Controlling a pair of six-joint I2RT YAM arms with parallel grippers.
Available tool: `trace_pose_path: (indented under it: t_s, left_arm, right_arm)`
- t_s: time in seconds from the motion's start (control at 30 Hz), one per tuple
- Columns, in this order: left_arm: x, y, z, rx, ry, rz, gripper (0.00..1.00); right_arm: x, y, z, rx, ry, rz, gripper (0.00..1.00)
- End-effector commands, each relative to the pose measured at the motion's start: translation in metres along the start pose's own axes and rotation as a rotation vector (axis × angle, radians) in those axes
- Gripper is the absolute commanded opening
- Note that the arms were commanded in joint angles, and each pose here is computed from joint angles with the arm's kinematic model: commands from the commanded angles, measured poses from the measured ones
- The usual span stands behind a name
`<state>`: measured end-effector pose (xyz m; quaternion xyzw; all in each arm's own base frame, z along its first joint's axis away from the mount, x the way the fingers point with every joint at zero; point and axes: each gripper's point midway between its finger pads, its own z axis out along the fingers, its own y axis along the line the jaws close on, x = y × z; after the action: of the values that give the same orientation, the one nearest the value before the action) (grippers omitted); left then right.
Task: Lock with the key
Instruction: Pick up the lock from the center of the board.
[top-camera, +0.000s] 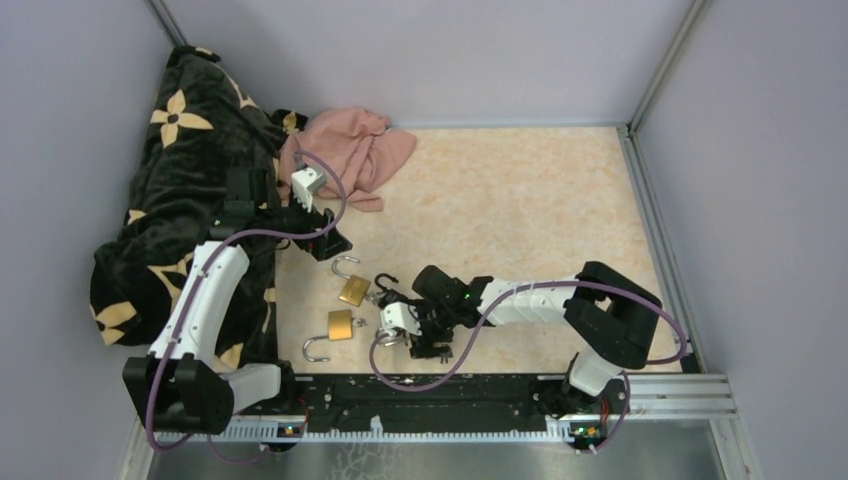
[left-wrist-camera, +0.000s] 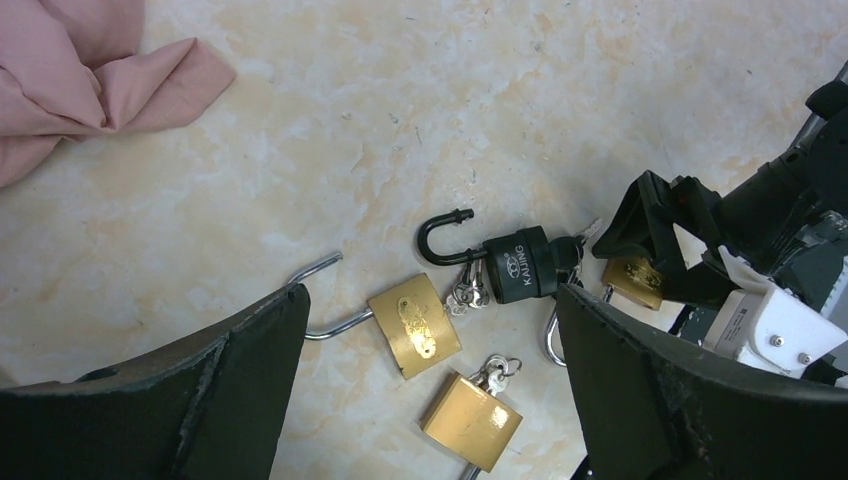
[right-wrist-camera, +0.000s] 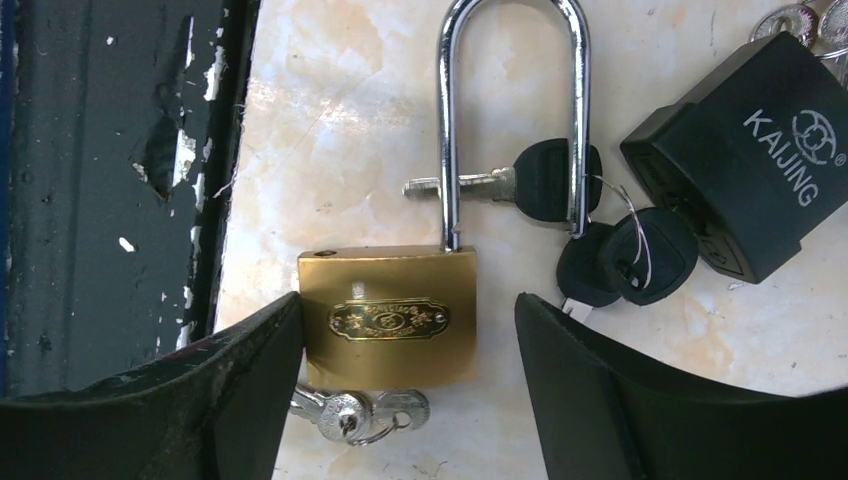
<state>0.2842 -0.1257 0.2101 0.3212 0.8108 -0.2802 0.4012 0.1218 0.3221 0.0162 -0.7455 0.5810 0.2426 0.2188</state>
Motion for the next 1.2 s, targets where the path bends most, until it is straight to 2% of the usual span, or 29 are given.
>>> trace_pose_path:
  t_s: [0.0,0.07,0.23,0.3,0.47,0.6,0.7,0.8,1.0,1.07,1.17]
  left_arm:
    - [-0.002,-0.008,-0.002,0.038,-0.014,0.016,0.99]
    - [-0.002,-0.009,-0.003,0.041,-0.013,0.016,0.99]
    - [0.005,-0.011,-0.003,0.052,0.009,0.026,0.99]
    - [0.011,-0.010,-0.002,0.047,0.026,0.034,0.98]
    - [0.031,-0.009,-0.004,0.045,0.093,0.063,0.95]
    - [0.058,-0.012,-0.005,0.070,0.158,0.179,0.91]
    - [0.081,-0.016,0.001,0.091,0.220,0.246,0.81]
    - [0.094,-0.037,0.015,0.180,0.283,0.257,0.72]
    - [0.126,-0.086,0.041,0.376,0.512,0.379,0.69]
    - [0.129,-0.100,0.042,0.469,0.533,0.396,0.68]
    - [0.116,-0.112,0.045,0.559,0.499,0.398,0.69]
  right_arm:
    - [0.015,0.018,0.005,-0.081,0.088,0.069,0.69]
    - [0.018,0.022,0.005,-0.093,0.104,0.108,0.56]
    - [0.019,0.022,0.002,-0.066,0.108,0.150,0.33]
    - [0.010,0.017,-0.001,-0.036,0.069,0.154,0.26]
    - [-0.016,0.001,-0.014,0.090,-0.085,0.145,0.01]
    - [-0.032,-0.009,-0.026,0.195,-0.228,0.138,0.00]
    - [-0.038,-0.015,-0.035,0.245,-0.312,0.156,0.00]
    - [-0.043,-0.020,-0.043,0.282,-0.381,0.179,0.00]
    - [-0.040,-0.021,-0.048,0.279,-0.431,0.230,0.00]
    - [-0.038,-0.021,-0.047,0.282,-0.437,0.248,0.00]
    - [-0.038,-0.019,-0.048,0.288,-0.461,0.269,0.00]
